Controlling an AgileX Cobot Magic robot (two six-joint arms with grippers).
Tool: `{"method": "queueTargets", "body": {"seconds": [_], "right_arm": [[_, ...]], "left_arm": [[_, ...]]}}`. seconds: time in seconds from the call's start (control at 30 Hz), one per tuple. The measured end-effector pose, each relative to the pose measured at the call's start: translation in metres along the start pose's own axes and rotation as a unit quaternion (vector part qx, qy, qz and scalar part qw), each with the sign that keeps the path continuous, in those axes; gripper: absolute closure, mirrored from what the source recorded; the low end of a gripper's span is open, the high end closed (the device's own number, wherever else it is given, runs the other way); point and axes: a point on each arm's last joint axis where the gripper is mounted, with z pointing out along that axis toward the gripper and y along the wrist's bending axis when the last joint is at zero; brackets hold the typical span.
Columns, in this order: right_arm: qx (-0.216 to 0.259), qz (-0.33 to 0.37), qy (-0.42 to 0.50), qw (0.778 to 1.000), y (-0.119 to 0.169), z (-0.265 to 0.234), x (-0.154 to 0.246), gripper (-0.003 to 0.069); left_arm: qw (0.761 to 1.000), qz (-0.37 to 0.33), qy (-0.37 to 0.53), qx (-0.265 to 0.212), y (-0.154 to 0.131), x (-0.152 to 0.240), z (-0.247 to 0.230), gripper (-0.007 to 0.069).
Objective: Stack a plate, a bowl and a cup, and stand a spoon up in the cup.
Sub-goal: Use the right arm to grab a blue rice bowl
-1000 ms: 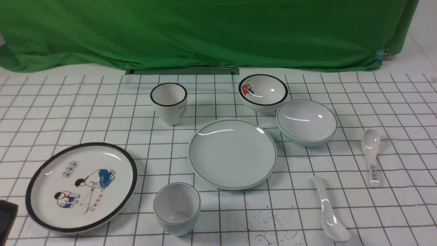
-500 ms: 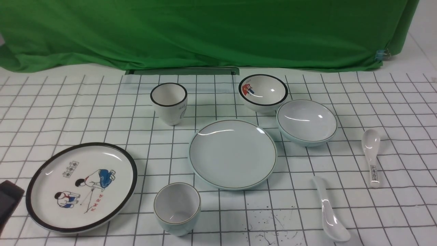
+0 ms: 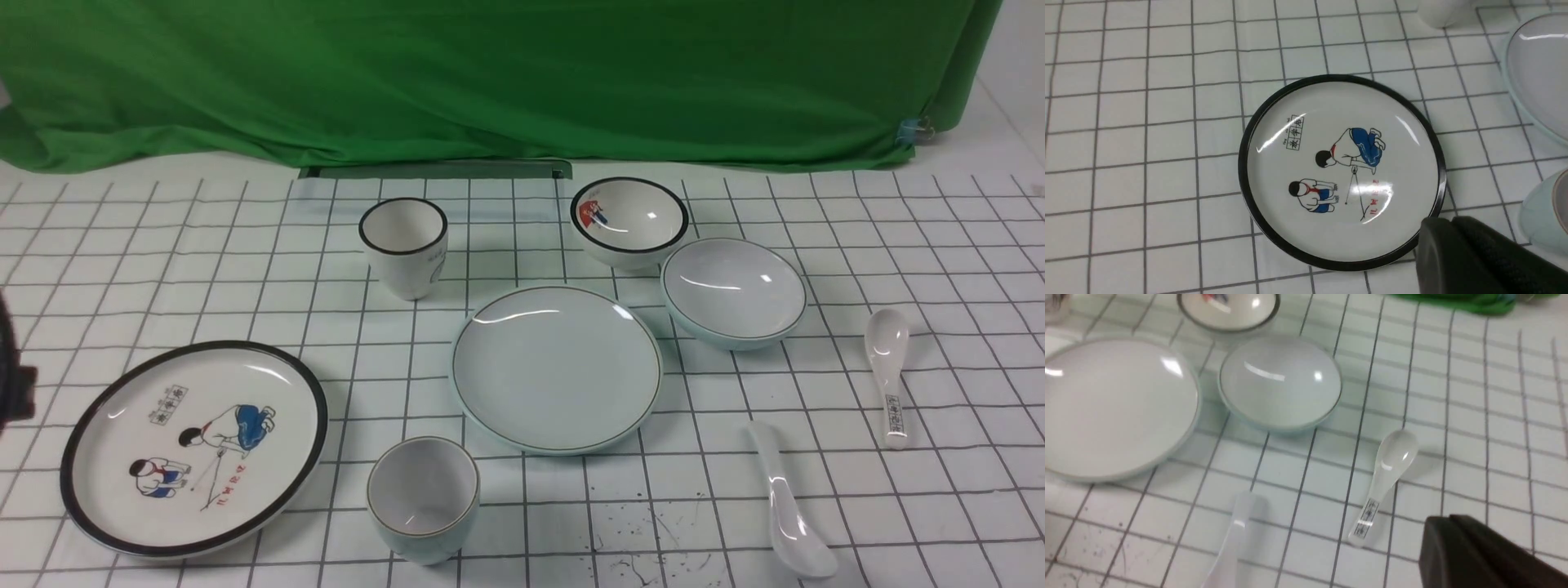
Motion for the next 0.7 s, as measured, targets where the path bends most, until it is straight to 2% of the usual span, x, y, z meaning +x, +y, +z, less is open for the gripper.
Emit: {"method": "queueTargets", "body": {"seconds": [0.1,0.23,0.3,0.43,0.5,0.53,0.6,0.7], "right_arm": [[-0.025,0.0,0.086,0.996,-0.005,0.034,-0.015,0.064],[-0.039,-0.007,0.137,0.99,-0.01,0.07,-0.024,0.0608],[-0.042,-0.011,0.158,0.986,-0.013,0.092,-0.028,0.0543],[-0.047,-0.01,0.181,0.982,-0.017,0.122,-0.034,0.0369],[-0.049,-0.009,0.188,0.981,-0.017,0.146,-0.042,0.0219],[-0.048,-0.005,0.187,0.981,-0.018,0.153,-0.045,0.0183],[-0.047,-0.006,0.177,0.983,-0.017,0.169,-0.053,0.0127],[-0.042,0.007,0.163,0.986,-0.019,0.2,-0.065,0.011]], "left_arm": [[0.997,0.061,0.044,0.037,-0.018,-0.019,0.019,0.0654],[0.985,0.132,0.09,0.064,-0.044,-0.034,0.046,0.0654],[0.977,0.161,0.114,0.08,-0.06,-0.041,0.064,0.0654],[0.97,0.187,0.123,0.1,-0.082,-0.051,0.085,0.0654],[0.966,0.196,0.128,0.11,-0.096,-0.058,0.102,0.0654],[0.966,0.196,0.128,0.113,-0.098,-0.059,0.107,0.0654],[0.965,0.196,0.126,0.117,-0.103,-0.061,0.116,0.0654],[0.964,0.197,0.134,0.117,-0.105,-0.06,0.127,0.0654]]}}
